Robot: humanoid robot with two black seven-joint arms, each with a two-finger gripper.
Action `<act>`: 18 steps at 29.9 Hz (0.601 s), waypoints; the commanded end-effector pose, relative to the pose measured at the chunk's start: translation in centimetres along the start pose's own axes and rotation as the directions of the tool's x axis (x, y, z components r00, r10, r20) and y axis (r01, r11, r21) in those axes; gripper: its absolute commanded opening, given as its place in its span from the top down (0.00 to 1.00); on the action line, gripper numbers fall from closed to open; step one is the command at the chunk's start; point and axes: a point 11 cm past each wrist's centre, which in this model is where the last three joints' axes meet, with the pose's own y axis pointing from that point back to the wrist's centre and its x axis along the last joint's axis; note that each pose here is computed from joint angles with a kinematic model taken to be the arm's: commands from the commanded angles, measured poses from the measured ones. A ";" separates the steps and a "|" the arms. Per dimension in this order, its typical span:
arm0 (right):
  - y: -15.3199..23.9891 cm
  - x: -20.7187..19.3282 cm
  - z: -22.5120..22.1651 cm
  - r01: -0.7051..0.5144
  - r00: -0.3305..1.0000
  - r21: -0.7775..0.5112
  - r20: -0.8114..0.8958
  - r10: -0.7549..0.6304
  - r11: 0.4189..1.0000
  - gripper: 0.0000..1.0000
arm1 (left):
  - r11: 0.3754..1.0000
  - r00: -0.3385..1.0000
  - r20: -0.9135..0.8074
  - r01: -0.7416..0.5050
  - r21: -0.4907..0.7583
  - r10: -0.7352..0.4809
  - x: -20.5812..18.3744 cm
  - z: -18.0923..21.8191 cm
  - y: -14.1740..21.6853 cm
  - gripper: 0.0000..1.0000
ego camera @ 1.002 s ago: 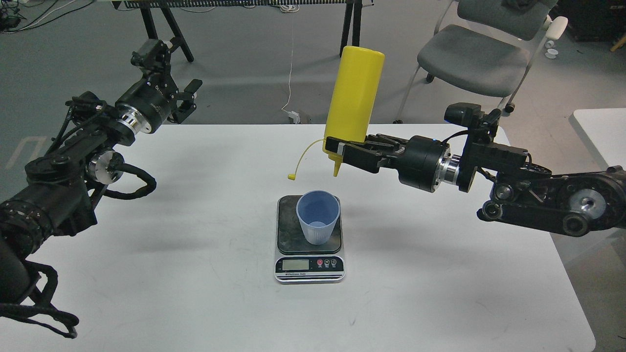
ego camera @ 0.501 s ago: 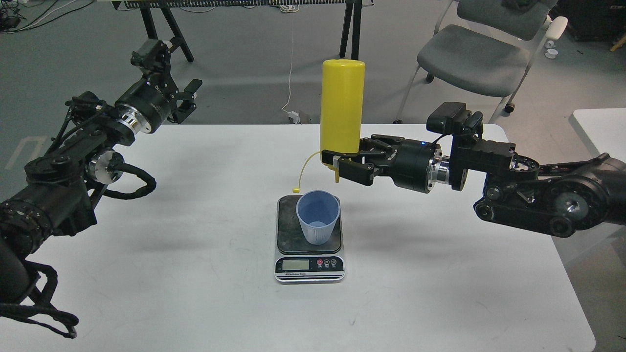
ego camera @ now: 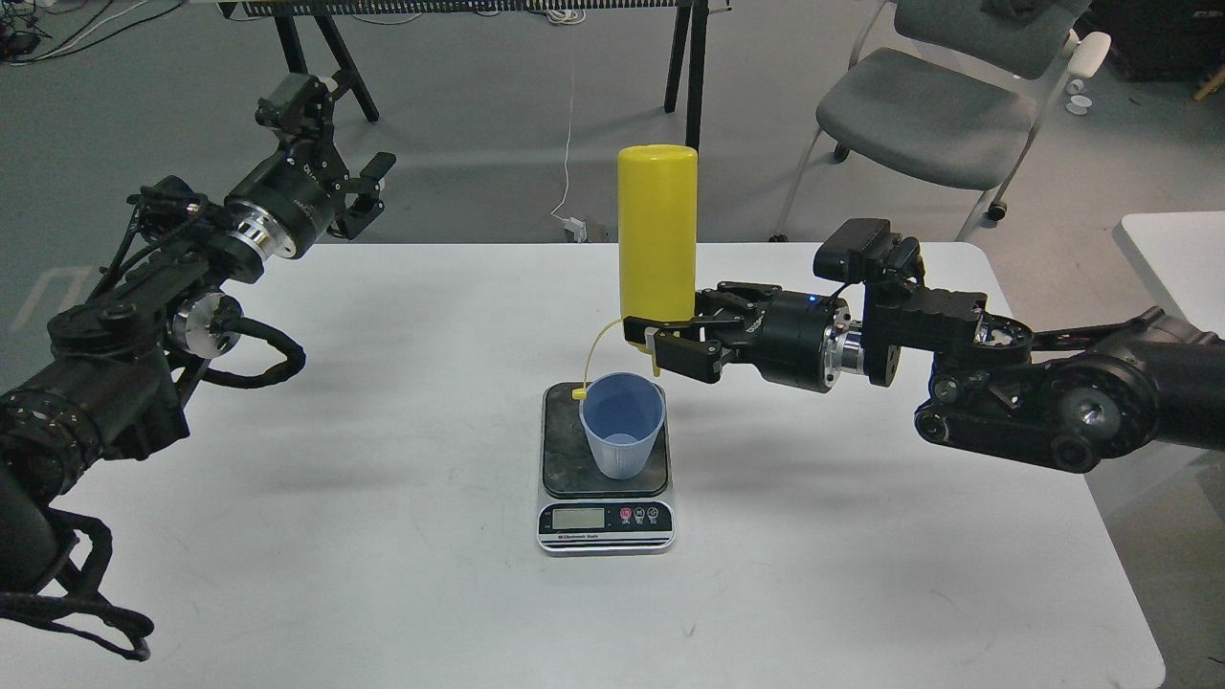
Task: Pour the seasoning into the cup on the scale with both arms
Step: 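Hold the bottle inverted above the cup to pour, then turn the bottle upright and move it back toward its spot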
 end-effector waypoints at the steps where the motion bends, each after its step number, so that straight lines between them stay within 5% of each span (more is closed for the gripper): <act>1: -0.3 0.0 -0.3 0.002 1.000 0.009 -0.002 -0.002 1.000 0.64 | 1.000 1.000 -0.001 0.000 0.003 0.000 0.0 -0.1 0.1 0.01; 7: -0.1 1.5 0.1 -0.035 0.999 -0.006 0.006 0.035 0.999 0.64 | 1.000 1.000 -0.001 0.000 0.001 0.000 0.0 -0.1 0.0 0.01; 11: 2.5 5.2 2.5 -0.211 0.946 -0.111 0.227 0.232 0.971 0.64 | 1.000 1.000 0.000 -0.001 0.000 0.001 0.1 0.0 0.1 0.01; 14: 4.2 5.9 3.1 -0.320 0.801 -0.158 0.482 0.356 0.934 0.64 | 1.000 1.000 0.000 0.000 -0.001 0.000 0.0 0.0 0.0 0.01; 18: 7.6 6.0 4.9 -0.424 0.404 -0.223 0.821 0.403 0.878 0.64 | 1.000 1.000 -0.001 0.000 0.001 0.000 0.0 -0.1 0.0 0.01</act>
